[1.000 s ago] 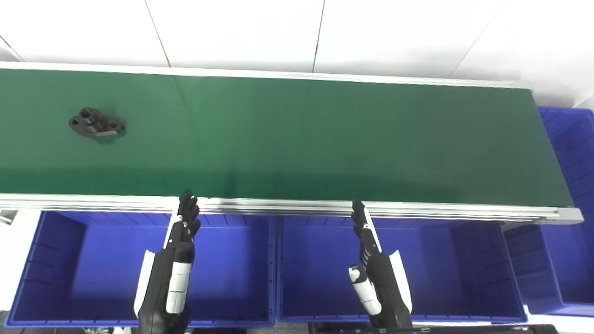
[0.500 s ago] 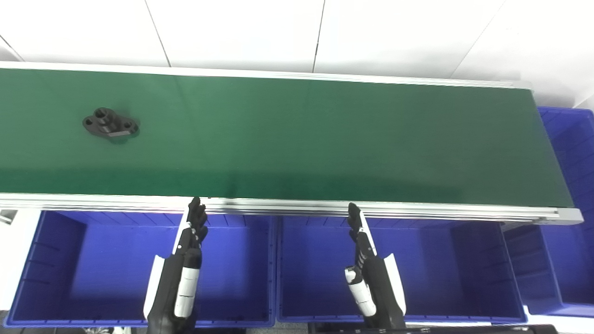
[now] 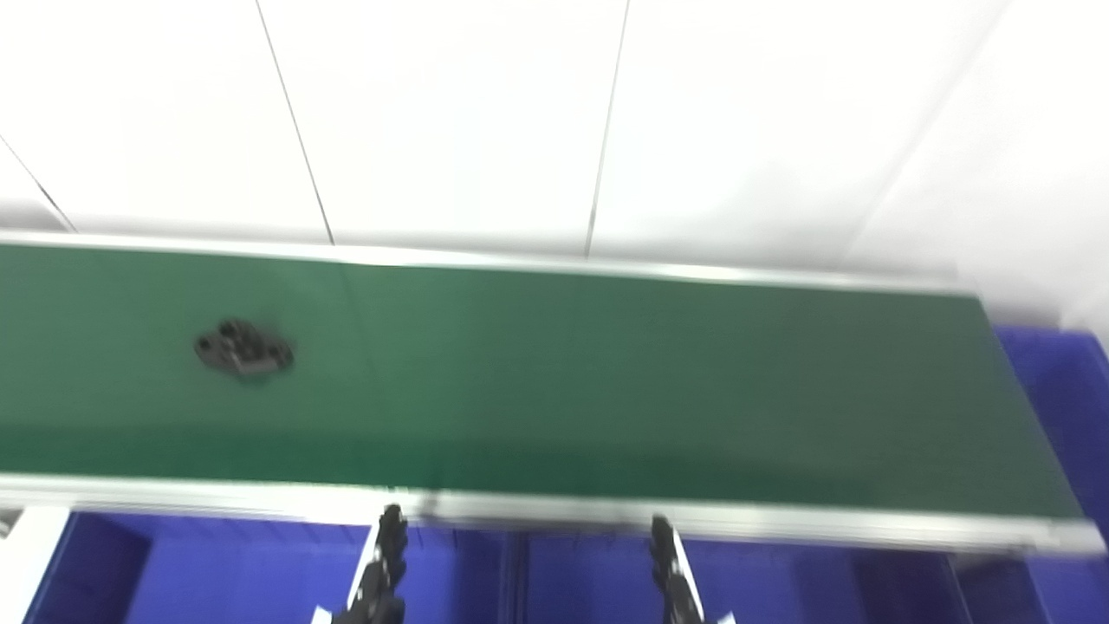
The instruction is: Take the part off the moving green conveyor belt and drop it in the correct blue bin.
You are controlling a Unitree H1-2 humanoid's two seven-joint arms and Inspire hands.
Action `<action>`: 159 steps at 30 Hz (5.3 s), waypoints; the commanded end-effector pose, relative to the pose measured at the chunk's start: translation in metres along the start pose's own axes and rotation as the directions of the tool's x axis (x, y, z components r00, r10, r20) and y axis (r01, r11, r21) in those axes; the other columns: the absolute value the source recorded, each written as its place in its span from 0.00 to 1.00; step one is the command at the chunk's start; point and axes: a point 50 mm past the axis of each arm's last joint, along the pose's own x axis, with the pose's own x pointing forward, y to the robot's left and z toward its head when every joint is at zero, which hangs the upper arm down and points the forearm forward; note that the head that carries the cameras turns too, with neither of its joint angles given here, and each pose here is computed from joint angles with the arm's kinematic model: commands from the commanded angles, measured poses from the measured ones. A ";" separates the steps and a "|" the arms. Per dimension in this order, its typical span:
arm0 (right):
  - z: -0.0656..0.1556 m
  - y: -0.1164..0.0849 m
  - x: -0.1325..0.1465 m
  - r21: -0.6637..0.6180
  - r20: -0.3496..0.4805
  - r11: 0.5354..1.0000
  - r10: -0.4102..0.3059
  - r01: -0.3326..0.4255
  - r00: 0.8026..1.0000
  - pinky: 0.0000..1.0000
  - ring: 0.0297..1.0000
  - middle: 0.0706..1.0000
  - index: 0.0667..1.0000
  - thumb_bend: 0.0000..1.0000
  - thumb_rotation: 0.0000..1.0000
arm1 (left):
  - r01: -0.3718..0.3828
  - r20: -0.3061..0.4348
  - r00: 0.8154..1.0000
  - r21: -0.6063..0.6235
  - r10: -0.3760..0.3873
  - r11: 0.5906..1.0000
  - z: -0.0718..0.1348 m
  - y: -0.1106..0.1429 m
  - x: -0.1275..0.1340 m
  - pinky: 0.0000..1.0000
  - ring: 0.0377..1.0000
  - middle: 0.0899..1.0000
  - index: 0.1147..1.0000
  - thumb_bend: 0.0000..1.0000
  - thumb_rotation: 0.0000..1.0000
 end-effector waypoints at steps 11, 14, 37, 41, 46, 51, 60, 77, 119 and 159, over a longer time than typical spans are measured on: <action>0.002 -0.007 0.000 0.003 0.052 1.000 -0.005 0.005 0.999 1.00 1.00 1.00 1.00 0.88 1.00 | -0.003 0.042 0.999 0.047 0.001 0.999 0.005 -0.012 0.006 1.00 1.00 1.00 1.00 0.80 1.00; 0.003 -0.013 0.000 0.014 0.058 1.000 -0.001 0.001 0.998 1.00 1.00 1.00 1.00 0.86 1.00 | 0.002 0.049 0.999 0.048 -0.004 0.999 0.005 -0.017 0.006 1.00 1.00 1.00 1.00 0.75 1.00; 0.018 -0.043 -0.001 -0.010 0.143 1.000 -0.004 0.005 0.990 1.00 1.00 0.98 1.00 0.82 0.80 | 0.013 0.090 0.996 0.043 -0.017 0.999 0.002 -0.045 0.012 1.00 0.97 0.98 1.00 0.63 1.00; 0.029 -0.045 0.003 -0.061 0.189 0.998 -0.021 0.033 0.982 0.99 0.99 0.95 1.00 0.78 0.72 | 0.021 0.093 0.995 0.048 -0.026 0.999 0.001 -0.044 0.012 1.00 0.96 0.98 1.00 0.57 1.00; 0.060 -0.052 0.026 -0.216 0.307 0.974 0.006 0.064 0.952 0.94 0.97 0.95 0.97 0.76 0.69 | 0.031 0.095 0.995 0.038 -0.034 0.999 0.003 -0.043 0.013 1.00 0.95 0.98 1.00 0.56 1.00; 0.089 -0.060 0.065 -0.383 0.356 0.919 0.059 0.088 0.932 0.84 0.92 0.93 0.94 0.80 0.71 | 0.037 0.072 0.997 0.049 -0.041 0.998 0.005 -0.041 0.012 1.00 0.96 0.99 1.00 0.61 1.00; 0.140 -0.053 0.147 -0.482 0.381 0.872 0.118 0.089 0.917 0.66 0.82 0.86 0.91 0.93 0.69 | 0.028 0.080 0.996 0.041 -0.031 0.999 0.008 -0.038 0.011 1.00 0.96 0.98 1.00 0.59 1.00; 0.175 0.003 0.235 -0.804 0.315 0.582 0.239 0.124 0.918 0.78 0.83 0.85 0.89 0.95 0.60 | 0.018 0.078 0.997 0.034 -0.020 0.999 0.014 -0.044 0.009 1.00 0.98 0.96 1.00 0.61 1.00; 0.153 0.112 0.312 -0.954 0.184 0.292 0.383 0.070 0.905 0.44 0.52 0.69 0.76 0.95 0.54 | 0.058 0.070 0.996 -0.012 -0.057 0.998 0.024 -0.058 0.000 1.00 1.00 0.98 1.00 0.56 1.00; 0.156 0.083 0.286 -0.951 0.246 0.278 0.416 0.135 0.875 0.12 0.16 0.43 0.45 0.53 0.00 | 0.063 0.070 0.996 -0.006 -0.062 0.998 0.032 -0.051 -0.003 0.95 0.96 0.97 1.00 0.55 0.99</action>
